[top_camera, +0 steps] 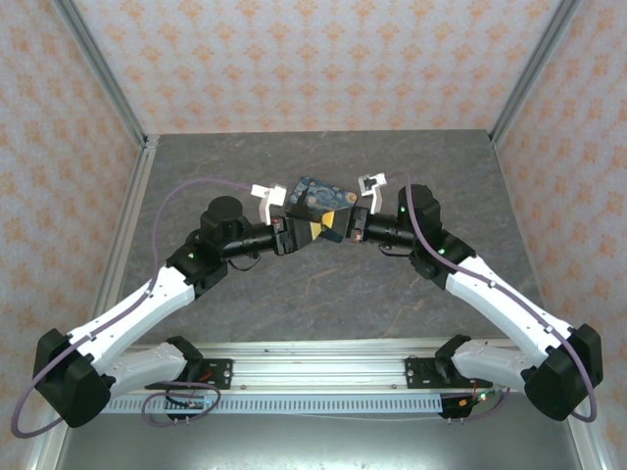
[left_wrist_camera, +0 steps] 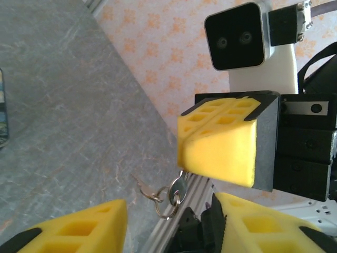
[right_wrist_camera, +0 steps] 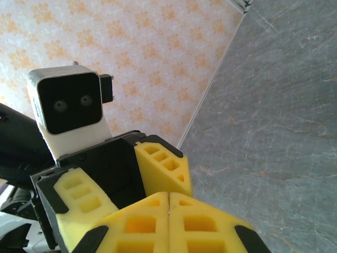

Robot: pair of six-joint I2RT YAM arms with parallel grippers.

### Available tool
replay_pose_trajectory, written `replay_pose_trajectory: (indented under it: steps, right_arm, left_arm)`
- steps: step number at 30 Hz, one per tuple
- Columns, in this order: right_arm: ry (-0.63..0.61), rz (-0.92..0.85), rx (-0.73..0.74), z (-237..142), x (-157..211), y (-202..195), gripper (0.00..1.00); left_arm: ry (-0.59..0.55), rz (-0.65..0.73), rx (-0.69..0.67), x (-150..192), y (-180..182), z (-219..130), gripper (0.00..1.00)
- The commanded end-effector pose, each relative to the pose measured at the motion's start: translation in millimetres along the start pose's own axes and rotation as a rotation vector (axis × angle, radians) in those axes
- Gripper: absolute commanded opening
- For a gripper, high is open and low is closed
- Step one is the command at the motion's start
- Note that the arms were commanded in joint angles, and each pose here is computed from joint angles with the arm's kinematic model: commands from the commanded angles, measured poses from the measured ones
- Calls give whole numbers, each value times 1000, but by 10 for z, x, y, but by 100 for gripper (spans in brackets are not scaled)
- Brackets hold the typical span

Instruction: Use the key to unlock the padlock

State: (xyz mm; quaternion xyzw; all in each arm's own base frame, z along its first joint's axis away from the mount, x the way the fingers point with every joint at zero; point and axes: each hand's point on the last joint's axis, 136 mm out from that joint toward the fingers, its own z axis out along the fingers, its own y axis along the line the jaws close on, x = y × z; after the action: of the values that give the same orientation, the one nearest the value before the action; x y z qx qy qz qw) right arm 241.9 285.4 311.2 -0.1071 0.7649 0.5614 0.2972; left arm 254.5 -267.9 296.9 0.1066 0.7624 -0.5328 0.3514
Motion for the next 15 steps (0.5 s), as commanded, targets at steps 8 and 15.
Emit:
replay_pose_trajectory:
  steps: [8,15]
  right_arm:
    - [40,-49,-79,109,-10,124,0]
    - [19,-43,-103,110,-50,168,0]
  left_arm:
    - [-30,25,108,-62,-140,-52,44]
    - [-25,12,102,-2,-52,-18,41]
